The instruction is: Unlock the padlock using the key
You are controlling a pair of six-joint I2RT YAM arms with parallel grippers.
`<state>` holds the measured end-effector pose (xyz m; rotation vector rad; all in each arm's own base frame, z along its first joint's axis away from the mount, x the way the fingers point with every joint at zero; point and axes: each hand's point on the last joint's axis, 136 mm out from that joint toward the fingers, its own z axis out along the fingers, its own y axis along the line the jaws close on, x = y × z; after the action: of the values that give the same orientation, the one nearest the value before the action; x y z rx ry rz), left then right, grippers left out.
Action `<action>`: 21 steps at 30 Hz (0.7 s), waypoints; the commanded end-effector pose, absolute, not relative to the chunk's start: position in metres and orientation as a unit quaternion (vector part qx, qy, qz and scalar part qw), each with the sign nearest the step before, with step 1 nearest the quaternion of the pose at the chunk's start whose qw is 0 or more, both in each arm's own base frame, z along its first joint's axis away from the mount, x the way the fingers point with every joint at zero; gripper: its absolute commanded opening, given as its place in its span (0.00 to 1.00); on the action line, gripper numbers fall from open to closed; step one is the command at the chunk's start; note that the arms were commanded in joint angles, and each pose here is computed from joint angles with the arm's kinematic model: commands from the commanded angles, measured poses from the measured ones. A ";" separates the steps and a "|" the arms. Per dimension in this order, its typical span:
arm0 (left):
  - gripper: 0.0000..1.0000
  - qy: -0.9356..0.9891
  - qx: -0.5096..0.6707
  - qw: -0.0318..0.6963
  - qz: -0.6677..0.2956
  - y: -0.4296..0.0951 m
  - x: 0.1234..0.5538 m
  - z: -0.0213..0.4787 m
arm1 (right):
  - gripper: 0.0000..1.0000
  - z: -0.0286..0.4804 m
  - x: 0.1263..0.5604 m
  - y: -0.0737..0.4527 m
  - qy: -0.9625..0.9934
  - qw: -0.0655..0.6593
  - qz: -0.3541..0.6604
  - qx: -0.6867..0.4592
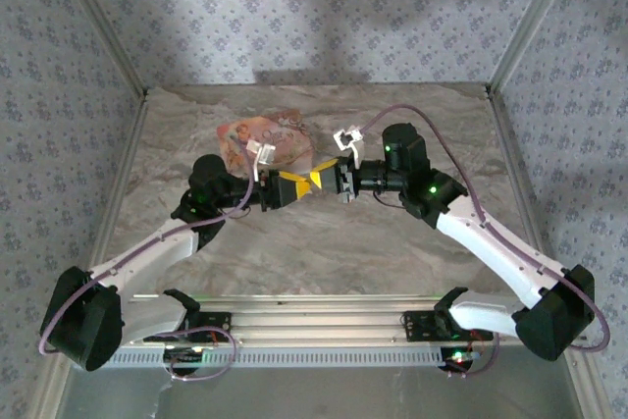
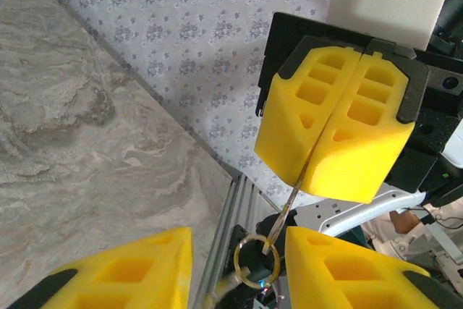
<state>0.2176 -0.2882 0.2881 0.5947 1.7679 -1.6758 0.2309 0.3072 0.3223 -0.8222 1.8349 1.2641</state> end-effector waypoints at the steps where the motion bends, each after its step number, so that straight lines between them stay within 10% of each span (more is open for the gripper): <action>1: 0.35 0.643 0.252 0.330 -0.643 -0.291 0.214 0.308 | 0.00 0.334 0.226 0.305 0.700 0.384 0.506 -0.326; 10: 0.01 0.640 0.264 0.341 -0.636 -0.289 0.210 0.309 | 0.00 0.333 0.227 0.304 0.700 0.383 0.509 -0.323; 16: 0.00 0.645 0.270 0.352 -0.622 -0.285 0.205 0.308 | 0.00 0.331 0.226 0.306 0.699 0.374 0.517 -0.323; 21: 0.40 0.654 0.260 0.351 -0.617 -0.282 0.208 0.305 | 0.00 0.332 0.227 0.306 0.696 0.375 0.520 -0.323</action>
<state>0.2093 -0.2834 0.2941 0.6557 1.7260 -1.6169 0.2293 0.3069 0.3239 -0.8242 1.8171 1.3034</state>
